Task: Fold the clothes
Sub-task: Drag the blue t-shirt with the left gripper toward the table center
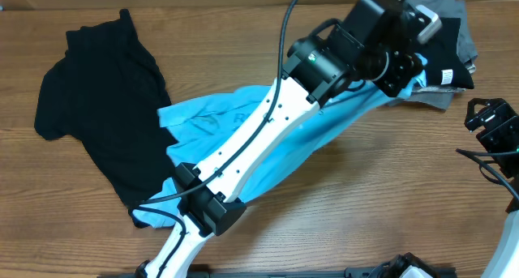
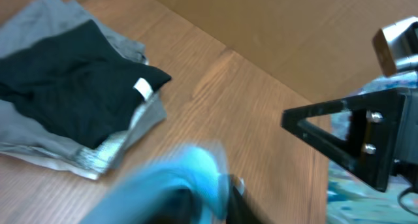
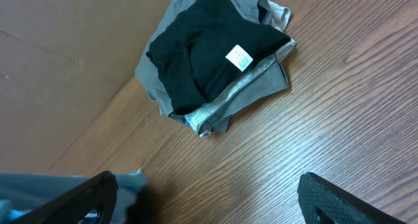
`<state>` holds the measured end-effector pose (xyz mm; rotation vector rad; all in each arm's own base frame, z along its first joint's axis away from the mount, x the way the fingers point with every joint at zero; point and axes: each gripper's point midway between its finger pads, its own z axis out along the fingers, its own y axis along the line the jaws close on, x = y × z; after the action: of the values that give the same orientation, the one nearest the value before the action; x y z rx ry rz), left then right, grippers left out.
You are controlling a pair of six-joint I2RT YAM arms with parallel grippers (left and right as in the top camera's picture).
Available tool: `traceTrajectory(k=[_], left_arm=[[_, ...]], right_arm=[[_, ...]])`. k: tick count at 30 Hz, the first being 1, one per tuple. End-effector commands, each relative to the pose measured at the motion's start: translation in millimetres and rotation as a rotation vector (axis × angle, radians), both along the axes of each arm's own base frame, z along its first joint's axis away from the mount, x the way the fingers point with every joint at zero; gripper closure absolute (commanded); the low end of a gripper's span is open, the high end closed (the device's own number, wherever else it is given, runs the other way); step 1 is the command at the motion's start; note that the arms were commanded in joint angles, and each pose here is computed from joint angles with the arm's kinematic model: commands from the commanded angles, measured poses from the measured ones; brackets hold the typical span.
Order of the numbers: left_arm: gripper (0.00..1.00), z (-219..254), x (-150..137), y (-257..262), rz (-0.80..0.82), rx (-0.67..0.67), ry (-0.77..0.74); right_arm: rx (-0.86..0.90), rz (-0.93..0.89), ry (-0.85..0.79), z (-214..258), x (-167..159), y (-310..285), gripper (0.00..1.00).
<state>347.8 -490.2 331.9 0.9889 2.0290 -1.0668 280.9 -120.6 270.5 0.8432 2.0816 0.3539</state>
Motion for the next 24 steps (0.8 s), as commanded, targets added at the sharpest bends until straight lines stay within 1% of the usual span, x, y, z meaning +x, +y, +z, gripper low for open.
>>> traceTrajectory(k=[1,2,3,4,6,8,9,10,14,17,20,24], left_arm=[[0.36,16,-2,2,0.002,-0.024,-0.018],[0.19,15,0,4,0.005,-0.018,-0.03],[0.05,16,2,6,0.004,-0.016,-0.042],[0.0,17,5,10,0.015,-0.013,-0.047],[0.0,19,19,27,0.076,0.016,-0.051],[0.0,19,37,58,0.174,0.075,-0.047],[0.0,18,47,80,0.233,0.112,-0.038],[0.0,13,61,115,0.317,0.173,-0.013],[0.0,-16,86,208,0.511,0.347,0.104],[0.0,-41,94,277,0.647,0.461,0.234],[0.0,-57,97,337,0.757,0.515,0.355],[0.0,-80,96,396,0.854,0.568,0.488]], right_arm=[[-0.032,0.008,-0.038,17,0,0,0.08],[-0.032,0.009,-0.039,17,0,0,0.08],[-0.032,0.009,-0.039,17,0,0,0.07],[-0.032,0.009,-0.039,17,0,0,0.07],[-0.03,0.01,-0.038,16,0,1,0.07],[-0.023,0.016,-0.036,16,0,3,0.07],[-0.014,0.024,-0.037,15,0,5,0.07],[-0.004,0.038,-0.042,16,0,8,0.07],[0.028,0.087,-0.059,18,1,18,0.07],[0.053,0.14,-0.077,20,2,29,0.07],[0.072,0.168,-0.077,19,1,35,0.07],[0.066,0.212,-0.06,16,1,45,0.07]])
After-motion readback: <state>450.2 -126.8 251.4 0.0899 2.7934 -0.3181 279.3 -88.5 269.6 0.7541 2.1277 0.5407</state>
